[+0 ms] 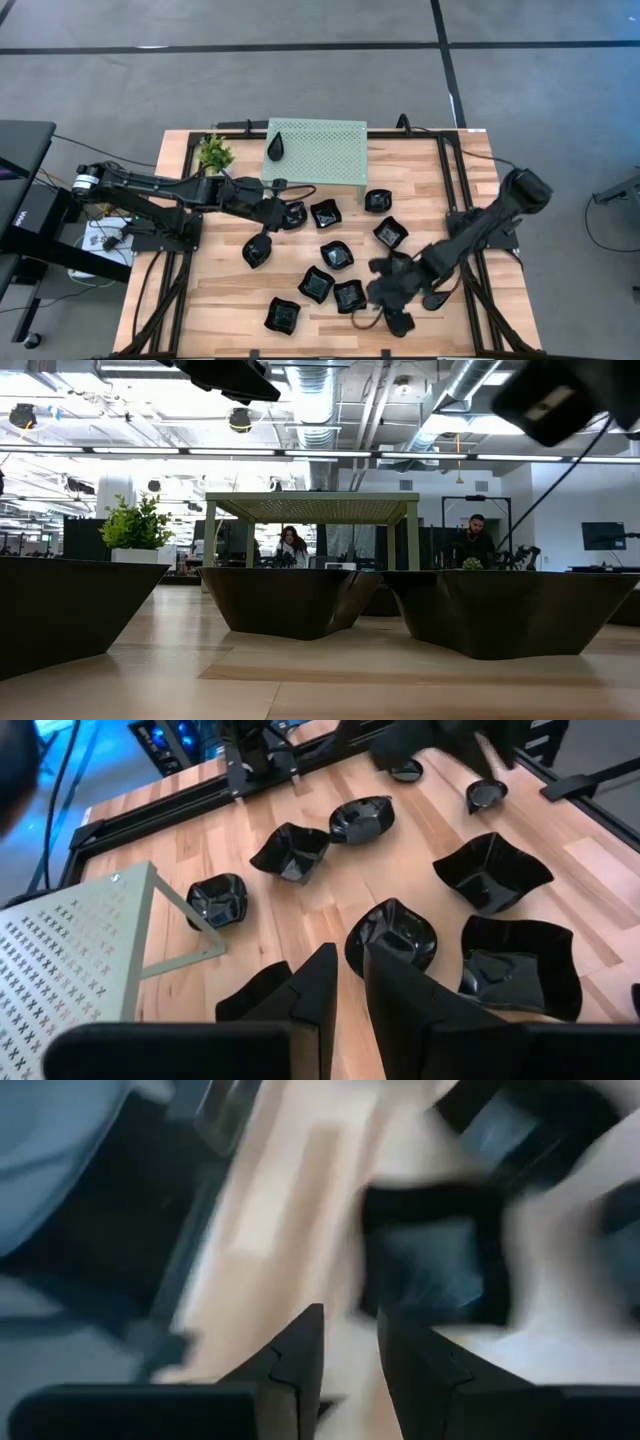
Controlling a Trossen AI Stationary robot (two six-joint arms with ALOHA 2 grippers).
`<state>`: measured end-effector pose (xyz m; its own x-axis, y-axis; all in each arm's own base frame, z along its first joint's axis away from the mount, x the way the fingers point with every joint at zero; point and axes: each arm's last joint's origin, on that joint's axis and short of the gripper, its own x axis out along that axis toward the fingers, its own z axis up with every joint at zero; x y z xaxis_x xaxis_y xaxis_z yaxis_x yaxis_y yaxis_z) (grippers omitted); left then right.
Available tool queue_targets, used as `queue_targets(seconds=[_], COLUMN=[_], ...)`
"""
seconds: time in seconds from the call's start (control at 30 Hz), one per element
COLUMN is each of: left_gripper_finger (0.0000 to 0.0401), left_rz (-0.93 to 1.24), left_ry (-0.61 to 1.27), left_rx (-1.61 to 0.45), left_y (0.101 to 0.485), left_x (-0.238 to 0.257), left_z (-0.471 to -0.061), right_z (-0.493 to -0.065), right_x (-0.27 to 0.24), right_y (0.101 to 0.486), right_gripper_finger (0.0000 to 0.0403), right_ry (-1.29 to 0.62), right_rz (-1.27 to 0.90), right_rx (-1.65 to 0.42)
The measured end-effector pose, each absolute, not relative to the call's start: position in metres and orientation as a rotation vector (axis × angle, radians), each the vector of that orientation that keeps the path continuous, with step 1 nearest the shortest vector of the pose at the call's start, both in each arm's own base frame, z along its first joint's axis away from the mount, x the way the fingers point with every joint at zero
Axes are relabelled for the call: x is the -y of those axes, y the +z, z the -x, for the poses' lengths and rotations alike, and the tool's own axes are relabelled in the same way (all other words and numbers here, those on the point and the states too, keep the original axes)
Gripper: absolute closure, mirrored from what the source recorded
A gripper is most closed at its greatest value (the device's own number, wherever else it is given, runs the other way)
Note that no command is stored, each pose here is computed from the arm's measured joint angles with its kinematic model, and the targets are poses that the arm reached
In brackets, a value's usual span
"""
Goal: Pick & Place Mini shaped plates
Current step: Stack the drop shaped plate on top of the other drop shaped plate on the shelf
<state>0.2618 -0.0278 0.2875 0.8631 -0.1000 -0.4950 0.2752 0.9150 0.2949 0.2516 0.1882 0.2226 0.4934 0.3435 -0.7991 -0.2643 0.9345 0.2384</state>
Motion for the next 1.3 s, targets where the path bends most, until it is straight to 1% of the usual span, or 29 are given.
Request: queue_targets(seconds=[0.13, 0.27, 0.43, 0.5, 0.6, 0.7, 0.87, 0.97, 1.1, 1.2, 1.3], left_gripper_finger=[0.0345, 0.0345, 0.0345, 0.0345, 0.0345, 0.0345, 0.0345, 0.0345, 0.0345, 0.0345, 0.0345], left_rz=[-0.302, -0.27, -0.275, -0.277, -0.277, -0.277, -0.277, -0.277, -0.277, -0.277, -0.277], left_ry=[-0.153, -0.139, -0.14, -0.141, -0.141, -0.14, -0.14, -0.14, -0.14, -0.14, -0.14], left_rx=[-0.502, -0.505, -0.505, -0.504, -0.504, -0.501, -0.497, -0.497, -0.496, -0.496, -0.496], left_y=[0.288, 0.287, 0.288, 0.288, 0.288, 0.288, 0.288, 0.288, 0.288, 0.288, 0.288], left_x=[0.027, 0.027, 0.027, 0.027, 0.027, 0.027, 0.027, 0.027, 0.027, 0.027, 0.027], left_z=[-0.262, -0.262, -0.262, -0.262, -0.262, -0.262, -0.262, -0.262, -0.262, -0.262, -0.262], right_z=[-0.251, -0.245, -0.234, -0.224, -0.208, -0.199, -0.201, -0.204, -0.208, -0.21, -0.211], right_x=[-0.212, -0.237, -0.265, -0.273, -0.28, -0.284, -0.286, -0.291, -0.293, -0.293, -0.292], right_y=[0.223, 0.219, 0.196, 0.183, 0.167, 0.158, 0.161, 0.168, 0.173, 0.174, 0.174], right_gripper_finger=[0.031, 0.031, 0.031, 0.031, 0.031, 0.031, 0.031, 0.031, 0.031, 0.031, 0.031], right_ry=[0.31, 0.265, 0.198, 0.143, 0.078, 0.066, 0.055, 0.087, 0.178, 0.197, 0.217], right_rz=[-0.114, -0.133, -0.16, -0.165, -0.09, -0.014, -0.019, -0.01, 0.105, 0.195, 0.241], right_rx=[-1.187, -1.305, -1.397, -1.471, -1.565, -1.606, -1.601, -1.577, -1.5, -1.443, -1.425])
